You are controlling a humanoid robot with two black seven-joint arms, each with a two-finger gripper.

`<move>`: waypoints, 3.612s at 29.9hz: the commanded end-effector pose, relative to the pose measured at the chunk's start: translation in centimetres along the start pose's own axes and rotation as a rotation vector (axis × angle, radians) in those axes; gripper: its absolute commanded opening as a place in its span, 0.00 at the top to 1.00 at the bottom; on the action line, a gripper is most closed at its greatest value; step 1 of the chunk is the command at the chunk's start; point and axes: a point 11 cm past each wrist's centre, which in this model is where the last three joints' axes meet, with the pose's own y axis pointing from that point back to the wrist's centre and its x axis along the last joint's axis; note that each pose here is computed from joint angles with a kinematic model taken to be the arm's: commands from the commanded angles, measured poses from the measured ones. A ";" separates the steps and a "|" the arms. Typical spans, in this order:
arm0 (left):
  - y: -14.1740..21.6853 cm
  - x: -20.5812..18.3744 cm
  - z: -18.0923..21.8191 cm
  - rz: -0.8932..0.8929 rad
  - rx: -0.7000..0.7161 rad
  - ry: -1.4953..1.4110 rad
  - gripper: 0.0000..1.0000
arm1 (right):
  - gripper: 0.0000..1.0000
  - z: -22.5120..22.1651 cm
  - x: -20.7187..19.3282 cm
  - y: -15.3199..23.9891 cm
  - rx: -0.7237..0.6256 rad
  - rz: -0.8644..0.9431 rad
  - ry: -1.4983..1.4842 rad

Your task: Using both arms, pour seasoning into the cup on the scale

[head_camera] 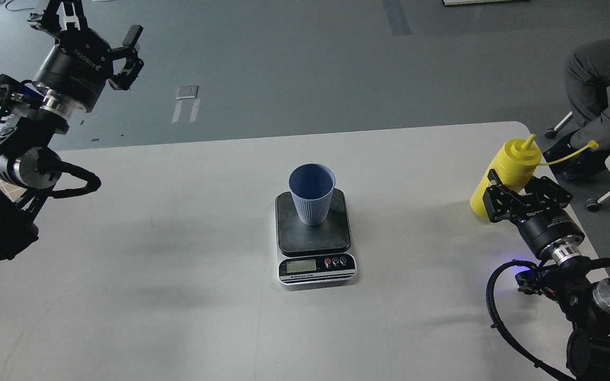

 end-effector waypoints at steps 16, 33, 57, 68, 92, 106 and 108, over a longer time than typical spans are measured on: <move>-0.1 0.0 0.2 -0.002 -0.004 -0.003 0.02 | 0.43 0.7 0.6 -0.1 -0.022 0.025 0.009; -0.1 0.1 0.3 0.001 -0.004 -0.005 0.02 | 0.00 0.9 -0.9 1.8 -0.015 -0.028 0.040; -0.1 0.1 0.3 0.000 -0.004 -0.005 0.02 | 0.00 2.5 -2.7 8.9 -0.035 -0.088 0.129; -0.2 0.0 0.5 -0.005 -0.007 -0.004 0.02 | 0.00 2.8 -10.4 9.7 -0.135 -0.351 0.389; -1.5 -0.9 1.8 -0.046 -0.038 0.001 0.02 | 0.00 1.5 -32.9 -8.8 -0.331 -0.569 0.937; -3.1 -2.4 1.9 -0.071 -0.063 0.026 0.02 | 0.00 13.3 -26.9 -17.8 -0.476 -0.430 0.860; -3.1 -2.5 1.7 -0.073 -0.062 0.029 0.02 | 0.00 13.9 -26.1 -18.1 -0.474 -0.416 0.850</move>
